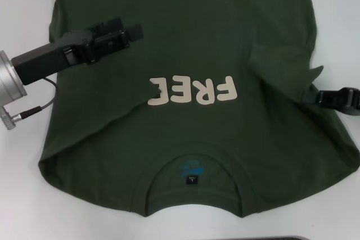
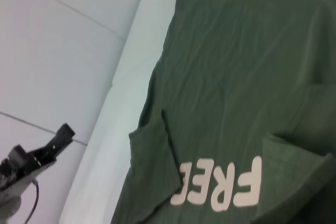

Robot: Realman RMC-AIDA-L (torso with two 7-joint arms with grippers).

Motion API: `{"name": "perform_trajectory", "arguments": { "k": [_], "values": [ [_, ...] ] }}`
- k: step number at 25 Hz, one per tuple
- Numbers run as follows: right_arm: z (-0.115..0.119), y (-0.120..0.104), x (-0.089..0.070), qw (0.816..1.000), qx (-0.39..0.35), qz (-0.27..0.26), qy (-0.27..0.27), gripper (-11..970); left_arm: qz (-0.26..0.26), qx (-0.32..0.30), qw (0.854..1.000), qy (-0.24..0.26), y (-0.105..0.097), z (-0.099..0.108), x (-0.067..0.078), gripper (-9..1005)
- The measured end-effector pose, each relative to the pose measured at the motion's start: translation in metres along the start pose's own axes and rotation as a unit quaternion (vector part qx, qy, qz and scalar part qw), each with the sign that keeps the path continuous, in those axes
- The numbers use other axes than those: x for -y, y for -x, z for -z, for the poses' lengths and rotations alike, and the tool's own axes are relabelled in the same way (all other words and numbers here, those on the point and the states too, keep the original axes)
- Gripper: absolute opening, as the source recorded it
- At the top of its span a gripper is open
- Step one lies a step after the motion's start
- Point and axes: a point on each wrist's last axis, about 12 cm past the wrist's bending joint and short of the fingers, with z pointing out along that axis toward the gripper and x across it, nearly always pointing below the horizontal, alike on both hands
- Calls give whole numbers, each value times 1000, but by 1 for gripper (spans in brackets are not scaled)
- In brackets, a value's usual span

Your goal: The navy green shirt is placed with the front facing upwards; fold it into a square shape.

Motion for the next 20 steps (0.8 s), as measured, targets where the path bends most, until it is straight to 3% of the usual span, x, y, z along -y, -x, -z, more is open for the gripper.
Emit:
{"name": "perform_trajectory", "arguments": {
  "k": [20],
  "values": [
    [-23,4,-9,999,-37,17,16,7,7,-3,1000,-2,-4,-1,1,888]
  ]
}}
